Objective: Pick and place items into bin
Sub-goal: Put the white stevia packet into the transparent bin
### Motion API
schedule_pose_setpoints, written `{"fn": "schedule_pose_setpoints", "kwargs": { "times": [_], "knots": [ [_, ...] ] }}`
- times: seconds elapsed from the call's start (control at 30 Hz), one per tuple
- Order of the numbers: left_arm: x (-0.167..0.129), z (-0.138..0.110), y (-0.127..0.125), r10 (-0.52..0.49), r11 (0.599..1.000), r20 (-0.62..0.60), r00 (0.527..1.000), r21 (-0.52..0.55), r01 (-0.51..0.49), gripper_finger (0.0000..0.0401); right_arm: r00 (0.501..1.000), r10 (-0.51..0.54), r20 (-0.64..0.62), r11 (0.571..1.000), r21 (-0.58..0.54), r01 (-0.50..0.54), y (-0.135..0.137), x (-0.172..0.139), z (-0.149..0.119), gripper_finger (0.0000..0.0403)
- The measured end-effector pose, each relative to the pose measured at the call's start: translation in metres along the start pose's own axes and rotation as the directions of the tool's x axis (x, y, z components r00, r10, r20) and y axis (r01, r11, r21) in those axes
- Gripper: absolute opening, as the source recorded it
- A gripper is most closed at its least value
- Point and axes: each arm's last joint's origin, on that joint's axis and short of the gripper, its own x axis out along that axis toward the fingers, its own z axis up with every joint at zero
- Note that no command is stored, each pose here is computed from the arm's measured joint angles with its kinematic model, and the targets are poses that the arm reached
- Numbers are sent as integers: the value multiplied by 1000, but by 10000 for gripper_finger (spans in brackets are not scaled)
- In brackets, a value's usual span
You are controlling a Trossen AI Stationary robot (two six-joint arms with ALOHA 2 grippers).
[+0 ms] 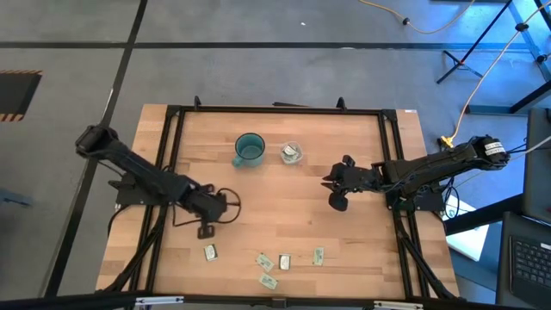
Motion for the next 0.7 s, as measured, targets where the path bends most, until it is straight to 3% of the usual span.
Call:
{"fn": "schedule_pose_setpoints", "kwargs": {
  "times": [0.17,0.33,0.5,0.7],
  "knots": [
    [-25,53,-2,-121,982,285,951,175,72,5,1000,6,16,1000,-20,-6,1,0,2,92],
    [-54,97,14,-129,965,514,848,263,-12,4,1000,6,16,999,-42,-5,1,0,2,92],
    [-62,135,44,-22,966,576,817,224,-132,4,1000,9,25,998,-65,-8,1,0,3,92],
    [-48,178,89,78,956,556,827,195,-221,4,1000,11,29,998,-65,-9,1,0,3,92]
  ]
}}
